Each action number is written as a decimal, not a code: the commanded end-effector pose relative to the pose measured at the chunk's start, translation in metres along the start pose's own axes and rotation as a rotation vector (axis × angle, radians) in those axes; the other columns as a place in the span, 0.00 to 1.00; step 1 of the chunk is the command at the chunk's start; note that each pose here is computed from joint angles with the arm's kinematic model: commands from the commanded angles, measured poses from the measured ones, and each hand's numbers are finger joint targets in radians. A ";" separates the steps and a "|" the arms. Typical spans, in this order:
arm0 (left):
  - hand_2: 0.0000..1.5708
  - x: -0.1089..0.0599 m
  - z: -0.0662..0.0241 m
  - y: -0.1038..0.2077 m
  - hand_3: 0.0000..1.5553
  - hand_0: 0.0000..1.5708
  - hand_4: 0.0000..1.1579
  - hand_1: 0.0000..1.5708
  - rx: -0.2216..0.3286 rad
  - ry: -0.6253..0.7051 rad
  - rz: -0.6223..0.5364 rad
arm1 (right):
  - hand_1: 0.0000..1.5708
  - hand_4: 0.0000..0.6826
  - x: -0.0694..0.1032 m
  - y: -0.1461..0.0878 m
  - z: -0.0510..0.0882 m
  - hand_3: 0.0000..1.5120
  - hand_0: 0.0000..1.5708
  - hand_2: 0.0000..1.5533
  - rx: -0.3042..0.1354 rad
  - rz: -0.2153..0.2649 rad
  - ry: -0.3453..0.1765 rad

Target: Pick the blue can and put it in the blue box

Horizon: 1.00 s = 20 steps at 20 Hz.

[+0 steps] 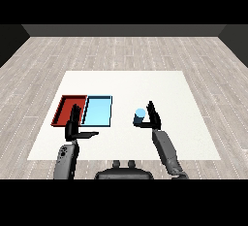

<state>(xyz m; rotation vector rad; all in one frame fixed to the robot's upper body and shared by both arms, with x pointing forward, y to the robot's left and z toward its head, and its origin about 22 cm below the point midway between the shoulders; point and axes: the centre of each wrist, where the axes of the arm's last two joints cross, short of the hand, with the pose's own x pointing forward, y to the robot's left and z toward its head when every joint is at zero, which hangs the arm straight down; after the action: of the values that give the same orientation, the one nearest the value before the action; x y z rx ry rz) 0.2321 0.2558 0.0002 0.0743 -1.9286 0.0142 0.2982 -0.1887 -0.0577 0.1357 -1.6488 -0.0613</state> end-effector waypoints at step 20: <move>0.00 -0.017 0.0080 -0.004 0.00 0.00 0.00 0.00 0.020 -0.013 -0.020 | 0.00 0.00 -0.019 0.014 -0.020 0.00 0.00 0.00 0.006 -0.080 0.050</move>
<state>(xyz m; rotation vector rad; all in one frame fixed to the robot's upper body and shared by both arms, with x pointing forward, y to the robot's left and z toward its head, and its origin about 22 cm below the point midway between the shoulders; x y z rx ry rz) 0.2344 0.2552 -0.0045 0.0987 -1.9370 0.0176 0.3158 -0.1657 -0.0721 0.1900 -1.5983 -0.1172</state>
